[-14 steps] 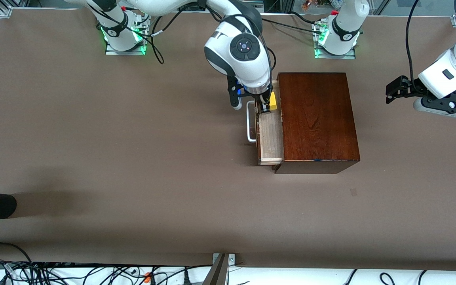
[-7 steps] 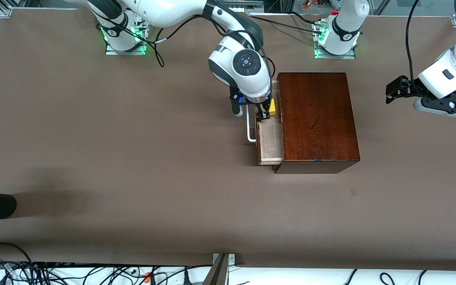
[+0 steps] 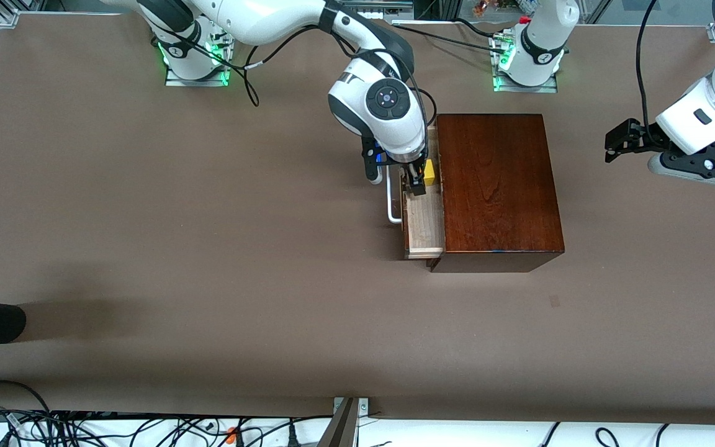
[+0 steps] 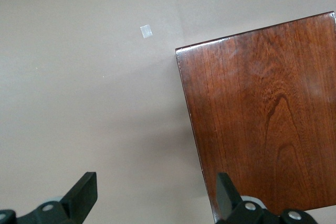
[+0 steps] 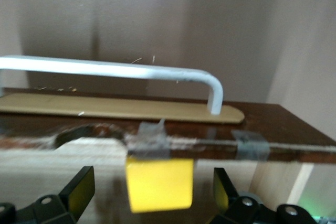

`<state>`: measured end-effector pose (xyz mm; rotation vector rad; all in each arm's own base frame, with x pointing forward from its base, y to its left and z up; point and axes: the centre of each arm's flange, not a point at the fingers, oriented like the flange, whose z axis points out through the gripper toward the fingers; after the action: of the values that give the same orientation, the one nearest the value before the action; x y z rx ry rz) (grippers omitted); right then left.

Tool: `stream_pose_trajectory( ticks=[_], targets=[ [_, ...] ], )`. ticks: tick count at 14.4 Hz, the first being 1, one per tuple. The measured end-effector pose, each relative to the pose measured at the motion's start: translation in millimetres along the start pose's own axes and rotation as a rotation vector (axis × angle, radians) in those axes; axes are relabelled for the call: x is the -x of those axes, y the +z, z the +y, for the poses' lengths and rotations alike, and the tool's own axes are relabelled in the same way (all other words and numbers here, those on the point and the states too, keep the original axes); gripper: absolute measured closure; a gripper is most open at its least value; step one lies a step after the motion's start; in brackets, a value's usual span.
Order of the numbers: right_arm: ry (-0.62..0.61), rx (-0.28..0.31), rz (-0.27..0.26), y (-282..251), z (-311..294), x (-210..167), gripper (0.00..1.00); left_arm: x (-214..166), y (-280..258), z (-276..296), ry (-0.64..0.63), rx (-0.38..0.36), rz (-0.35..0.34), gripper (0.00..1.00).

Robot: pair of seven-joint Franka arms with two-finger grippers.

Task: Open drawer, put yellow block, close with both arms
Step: 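Lower the cube into the drawer and open the right gripper, then retract the right gripper while the left gripper reaches the drawer handle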

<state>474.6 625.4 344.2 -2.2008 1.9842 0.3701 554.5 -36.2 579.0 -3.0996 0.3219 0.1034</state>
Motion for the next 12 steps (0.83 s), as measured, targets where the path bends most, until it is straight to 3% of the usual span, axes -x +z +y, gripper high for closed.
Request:
stream_pose_trajectory(
  ticks=[2,5,8,12],
  targets=[
    [0.008,-0.020,-0.007,-39.0,-7.5,-0.5,0.00,0.0,0.0,0.0,0.000,0.000,0.000,0.00],
    [0.000,-0.042,0.025,-118.1,-20.0,-21.6,0.00,0.0,0.0,0.0,0.000,0.000,0.000,0.00],
    [-0.159,0.001,0.105,-184.7,-37.8,-75.7,0.00,0.0,0.0,0.0,0.000,0.000,0.000,0.00],
    [-0.395,0.044,0.205,-234.5,-59.4,-151.6,0.00,0.1,0.0,0.1,0.000,0.000,-0.001,0.00]
  ],
)
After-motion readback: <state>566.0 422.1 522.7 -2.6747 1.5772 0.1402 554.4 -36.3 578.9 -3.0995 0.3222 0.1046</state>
